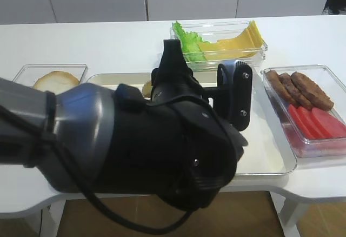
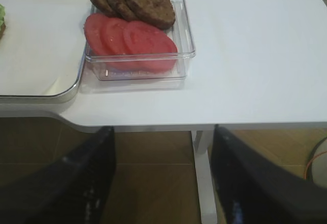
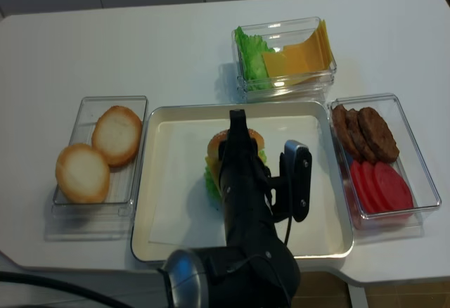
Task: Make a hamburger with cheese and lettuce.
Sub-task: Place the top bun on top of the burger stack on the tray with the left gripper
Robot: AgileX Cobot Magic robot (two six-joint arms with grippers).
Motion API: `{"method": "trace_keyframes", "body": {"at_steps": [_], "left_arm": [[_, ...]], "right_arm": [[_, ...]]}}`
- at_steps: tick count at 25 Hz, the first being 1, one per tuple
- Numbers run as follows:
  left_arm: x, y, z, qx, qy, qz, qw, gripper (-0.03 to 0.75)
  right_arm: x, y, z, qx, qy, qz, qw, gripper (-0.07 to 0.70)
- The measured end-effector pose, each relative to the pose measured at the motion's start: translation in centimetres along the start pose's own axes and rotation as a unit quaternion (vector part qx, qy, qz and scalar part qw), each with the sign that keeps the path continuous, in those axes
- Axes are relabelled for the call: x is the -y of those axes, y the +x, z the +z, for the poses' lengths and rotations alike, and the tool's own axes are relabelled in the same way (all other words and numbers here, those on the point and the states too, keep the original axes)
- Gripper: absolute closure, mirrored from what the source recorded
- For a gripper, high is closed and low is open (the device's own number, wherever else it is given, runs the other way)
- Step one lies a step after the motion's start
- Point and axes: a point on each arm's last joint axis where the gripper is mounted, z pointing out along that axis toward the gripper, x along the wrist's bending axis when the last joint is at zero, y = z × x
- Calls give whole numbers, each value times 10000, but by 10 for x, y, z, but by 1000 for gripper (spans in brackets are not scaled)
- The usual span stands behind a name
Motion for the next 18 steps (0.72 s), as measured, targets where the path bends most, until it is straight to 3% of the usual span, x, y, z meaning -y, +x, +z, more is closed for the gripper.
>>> {"method": "trace_keyframes", "body": {"at_steps": [5,12,18], "left_arm": [[-1,7,0,-371,-68,54,9993,533],[1,-1,0,27,50,-148,9999,533],[1,-1,0,42,36,-222,9997,533]], "right_arm": [[0,0,0,0,0,0,10000,181],[0,0,0,0,0,0,10000,181],[0,0,0,0,0,41,10000,181]]}}
